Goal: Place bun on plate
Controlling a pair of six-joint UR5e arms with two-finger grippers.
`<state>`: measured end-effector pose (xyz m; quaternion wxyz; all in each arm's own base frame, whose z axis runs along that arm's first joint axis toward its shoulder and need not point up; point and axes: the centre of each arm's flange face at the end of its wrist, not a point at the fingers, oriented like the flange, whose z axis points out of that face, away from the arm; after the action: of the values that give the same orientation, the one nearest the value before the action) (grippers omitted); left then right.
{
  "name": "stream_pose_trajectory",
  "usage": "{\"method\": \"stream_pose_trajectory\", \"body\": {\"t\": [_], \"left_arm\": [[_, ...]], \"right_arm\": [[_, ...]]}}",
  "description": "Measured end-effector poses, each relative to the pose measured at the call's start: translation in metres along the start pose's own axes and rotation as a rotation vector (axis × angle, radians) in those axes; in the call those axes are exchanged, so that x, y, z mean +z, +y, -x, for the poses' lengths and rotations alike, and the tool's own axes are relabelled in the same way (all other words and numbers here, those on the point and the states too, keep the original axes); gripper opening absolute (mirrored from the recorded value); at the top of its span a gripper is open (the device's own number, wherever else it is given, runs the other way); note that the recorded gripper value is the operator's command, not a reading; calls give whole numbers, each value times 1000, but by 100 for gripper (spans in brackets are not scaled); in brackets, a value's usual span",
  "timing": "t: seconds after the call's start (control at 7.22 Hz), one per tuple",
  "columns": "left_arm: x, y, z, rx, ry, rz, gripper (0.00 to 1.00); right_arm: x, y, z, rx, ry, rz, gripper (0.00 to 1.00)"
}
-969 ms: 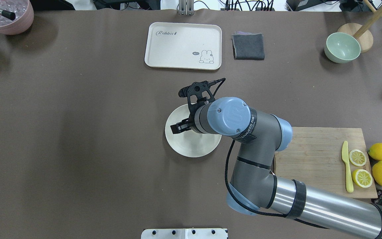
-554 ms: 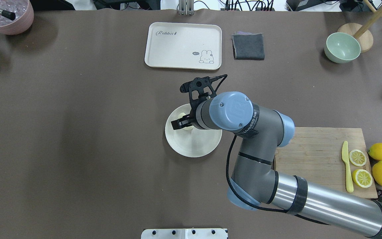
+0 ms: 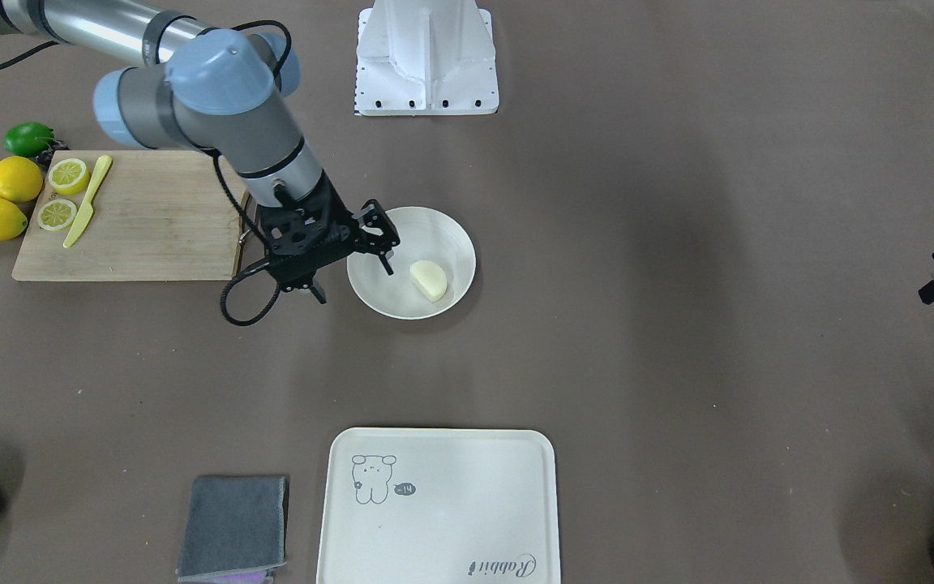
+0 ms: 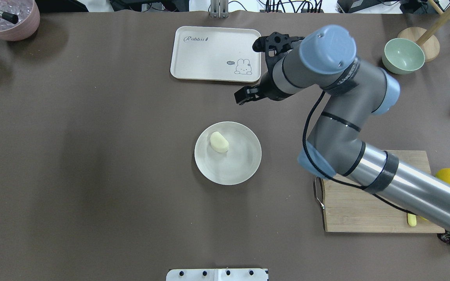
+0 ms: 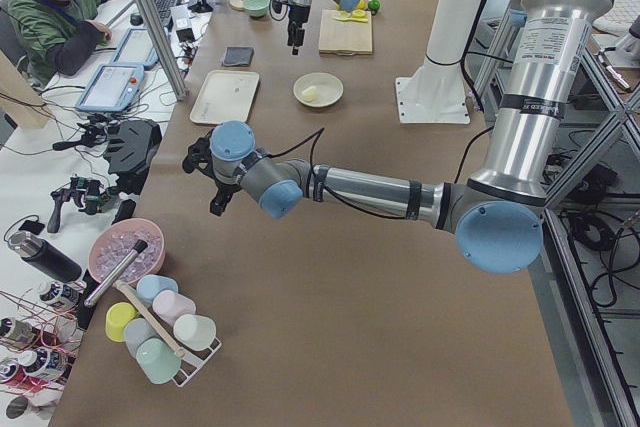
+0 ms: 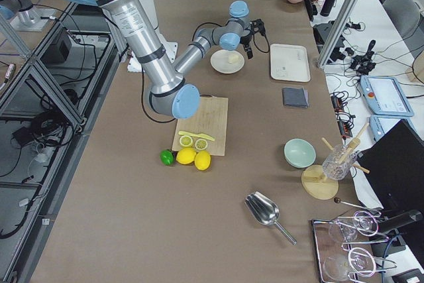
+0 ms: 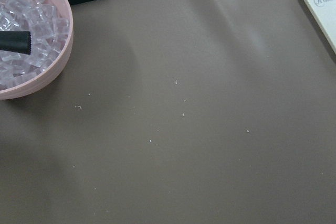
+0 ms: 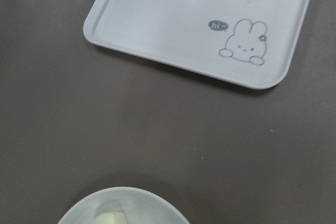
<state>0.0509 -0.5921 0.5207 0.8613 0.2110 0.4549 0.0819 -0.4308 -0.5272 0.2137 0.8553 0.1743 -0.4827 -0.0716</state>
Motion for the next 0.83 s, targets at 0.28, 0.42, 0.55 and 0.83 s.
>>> {"method": "stream_pose_trajectory", "body": {"t": [0.28, 0.42, 0.55, 0.83], "left_arm": [[-7, 9, 41, -115, -73, -14, 98], [-12, 14, 65, -194, -110, -23, 98], [-16, 17, 85, -260, -145, -32, 98], [-27, 14, 107, -379, -175, 6, 98]], "right_arm": [[-53, -39, -64, 33, 25, 29, 100], [-76, -51, -97, 28, 50, 32, 100], [-99, -60, -133, 19, 69, 44, 100], [-134, -56, -222, 0, 108, 70, 100]]}}
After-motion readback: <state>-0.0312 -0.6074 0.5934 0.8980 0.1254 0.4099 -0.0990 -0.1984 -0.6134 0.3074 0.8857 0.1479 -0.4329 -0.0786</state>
